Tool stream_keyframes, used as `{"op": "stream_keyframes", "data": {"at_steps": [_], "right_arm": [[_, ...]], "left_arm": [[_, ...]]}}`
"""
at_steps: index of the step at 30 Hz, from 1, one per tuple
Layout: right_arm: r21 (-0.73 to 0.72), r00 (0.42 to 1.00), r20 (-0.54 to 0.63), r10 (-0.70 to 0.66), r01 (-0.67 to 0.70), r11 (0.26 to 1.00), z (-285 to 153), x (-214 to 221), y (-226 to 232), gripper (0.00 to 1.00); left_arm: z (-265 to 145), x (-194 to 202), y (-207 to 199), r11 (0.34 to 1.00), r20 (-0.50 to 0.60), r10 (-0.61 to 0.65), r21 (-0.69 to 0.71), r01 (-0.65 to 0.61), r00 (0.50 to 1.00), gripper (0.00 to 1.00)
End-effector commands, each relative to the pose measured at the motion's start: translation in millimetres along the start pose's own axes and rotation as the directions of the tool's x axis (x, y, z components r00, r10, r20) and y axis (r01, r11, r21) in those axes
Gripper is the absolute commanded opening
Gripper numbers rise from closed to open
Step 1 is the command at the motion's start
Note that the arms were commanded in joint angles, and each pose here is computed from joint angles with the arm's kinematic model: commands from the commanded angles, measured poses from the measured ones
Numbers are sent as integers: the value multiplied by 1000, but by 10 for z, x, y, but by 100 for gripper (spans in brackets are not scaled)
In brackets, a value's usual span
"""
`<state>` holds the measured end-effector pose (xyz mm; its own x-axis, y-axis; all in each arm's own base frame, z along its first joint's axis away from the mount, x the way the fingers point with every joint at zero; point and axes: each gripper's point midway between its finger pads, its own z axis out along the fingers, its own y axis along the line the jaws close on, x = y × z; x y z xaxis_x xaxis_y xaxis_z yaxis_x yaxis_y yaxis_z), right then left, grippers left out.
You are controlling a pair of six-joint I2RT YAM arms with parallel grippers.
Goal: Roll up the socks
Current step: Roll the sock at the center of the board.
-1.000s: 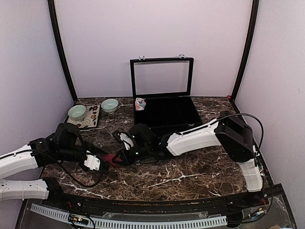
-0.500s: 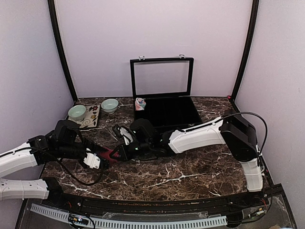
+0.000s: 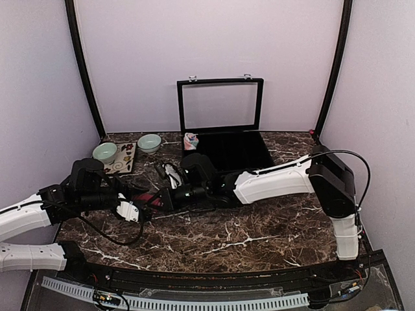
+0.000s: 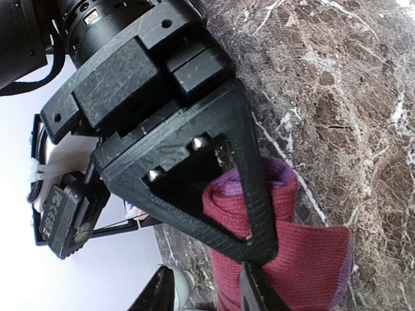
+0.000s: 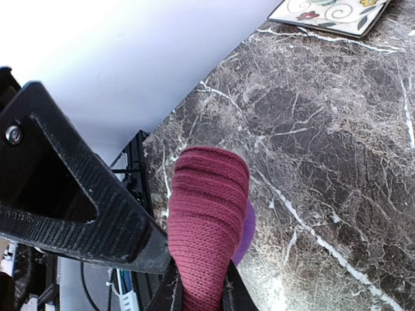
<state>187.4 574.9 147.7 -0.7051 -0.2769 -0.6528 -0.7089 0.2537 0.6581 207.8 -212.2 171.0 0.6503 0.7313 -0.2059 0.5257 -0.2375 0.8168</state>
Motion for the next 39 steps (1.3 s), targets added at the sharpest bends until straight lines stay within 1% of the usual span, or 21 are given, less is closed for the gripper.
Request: {"op": "stream_keyframes", "data": {"at_steps": [1, 4, 6, 10, 14, 19, 27, 30, 32, 34, 36, 39], "right_arm": [[-161, 996, 91, -13, 28, 987, -214, -322, 551, 0], [-167, 994, 108, -22, 40, 985, -279, -379, 616, 0], [-158, 993, 110, -39, 56, 986, -301, -398, 632, 0], [-167, 993, 107, -49, 67, 984, -296, -405, 678, 0], [-145, 995, 83, -63, 74, 987, -256, -339, 664, 0], [-106, 993, 77, -84, 92, 990, -265, -344, 644, 0], [-98, 992, 65, -112, 118, 988, -246, -357, 725, 0], [-107, 992, 63, -111, 117, 987, -221, -339, 754, 0], [-111, 993, 57, -106, 112, 987, -196, -314, 762, 0], [-116, 994, 56, -93, 99, 988, -175, -295, 758, 0], [-131, 995, 69, -78, 87, 988, -176, -303, 766, 0], [-164, 994, 97, -59, 74, 984, -185, -344, 825, 0]], "left_arm": [[-55, -40, 91, 991, 4, 105, -82, -105, 994, 37], [-127, -88, 54, 988, 24, 139, -78, -136, 990, 38], [-195, -132, -15, 991, 51, 134, -36, -132, 990, 39], [-209, -128, -39, 992, 47, 127, -14, -127, 991, 40], [-294, -199, -90, 992, 80, 79, 89, -86, 994, 42], [-316, -181, -171, 987, 68, 53, 151, -63, 996, 44], [-296, -132, -223, 983, 39, 48, 176, -54, 998, 50], [-224, -90, -99, 994, 11, 44, 97, -44, 999, 50], [-177, -65, 85, 997, -16, 76, -17, -76, 997, 49], [-168, -49, 244, 985, -41, 115, -123, -119, 993, 48], [-174, -56, 282, 979, -44, 129, -156, -134, 991, 48], [-168, -58, 261, 974, -47, 150, -164, -156, 988, 47]]}}
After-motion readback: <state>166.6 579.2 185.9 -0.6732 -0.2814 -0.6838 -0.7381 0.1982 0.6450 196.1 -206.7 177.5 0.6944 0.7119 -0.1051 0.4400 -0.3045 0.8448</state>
